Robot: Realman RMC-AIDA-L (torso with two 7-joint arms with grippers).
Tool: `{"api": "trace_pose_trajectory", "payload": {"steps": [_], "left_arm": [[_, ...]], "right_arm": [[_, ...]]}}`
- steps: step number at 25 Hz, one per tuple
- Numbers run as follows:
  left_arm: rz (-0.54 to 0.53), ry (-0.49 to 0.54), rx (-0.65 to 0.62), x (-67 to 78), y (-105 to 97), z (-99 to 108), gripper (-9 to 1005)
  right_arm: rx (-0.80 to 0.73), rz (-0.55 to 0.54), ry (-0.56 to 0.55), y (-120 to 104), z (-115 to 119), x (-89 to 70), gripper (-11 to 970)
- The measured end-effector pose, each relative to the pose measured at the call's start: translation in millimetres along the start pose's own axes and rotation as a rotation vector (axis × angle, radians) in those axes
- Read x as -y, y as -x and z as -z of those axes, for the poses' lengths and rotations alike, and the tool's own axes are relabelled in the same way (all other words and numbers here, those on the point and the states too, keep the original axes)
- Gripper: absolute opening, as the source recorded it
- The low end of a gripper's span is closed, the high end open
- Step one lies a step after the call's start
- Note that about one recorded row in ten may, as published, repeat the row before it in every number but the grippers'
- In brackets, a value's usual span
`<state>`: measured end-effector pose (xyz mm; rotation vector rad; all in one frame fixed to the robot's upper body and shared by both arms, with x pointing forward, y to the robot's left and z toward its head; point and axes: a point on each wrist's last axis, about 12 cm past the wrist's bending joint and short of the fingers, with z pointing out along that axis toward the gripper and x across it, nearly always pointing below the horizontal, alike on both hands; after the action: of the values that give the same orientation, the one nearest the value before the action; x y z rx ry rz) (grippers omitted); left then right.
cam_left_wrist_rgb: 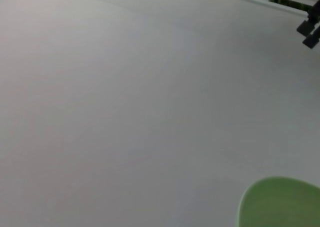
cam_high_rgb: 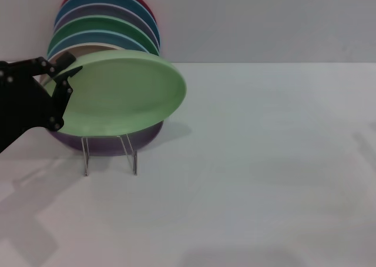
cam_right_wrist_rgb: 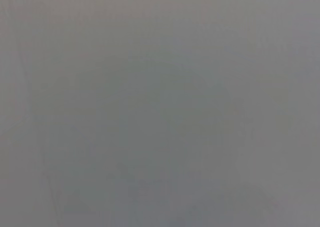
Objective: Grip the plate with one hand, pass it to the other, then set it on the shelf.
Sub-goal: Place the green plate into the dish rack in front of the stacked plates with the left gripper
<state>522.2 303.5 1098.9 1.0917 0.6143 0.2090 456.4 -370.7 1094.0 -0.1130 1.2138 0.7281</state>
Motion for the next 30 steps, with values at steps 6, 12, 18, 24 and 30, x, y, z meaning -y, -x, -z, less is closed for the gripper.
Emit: {"api": "trace_pose_trajectory", "payload": {"steps": [6,12,18,24,30], "left_arm": [[0.002,-0.002,-0.007,1.3,-0.1,0.4,51],[-0.008,0.0,-0.008,2.8,0.8,0.4,51],[-0.025,-0.02,0.003,2.7,0.7,0.6,51],[-0.057,-0.052,0.026,-3.8,-3.0,-1.4,50],[-0.071,-0.07,0.025,-5.8,-6.0,-3.6,50]], "right_arm": [[0.001,-0.002,0.006,0.2,2.0,-1.3,615],[0.004,-0.003,0.012,0.3,4.1,-3.0,614],[0.007,-0.003,0.019,0.7,4.8,-4.2,612],[0.014,-0.01,0.038,2.2,5.5,-6.4,611],[0.014,-0.016,0.046,1.5,5.2,-7.8,610]]}}
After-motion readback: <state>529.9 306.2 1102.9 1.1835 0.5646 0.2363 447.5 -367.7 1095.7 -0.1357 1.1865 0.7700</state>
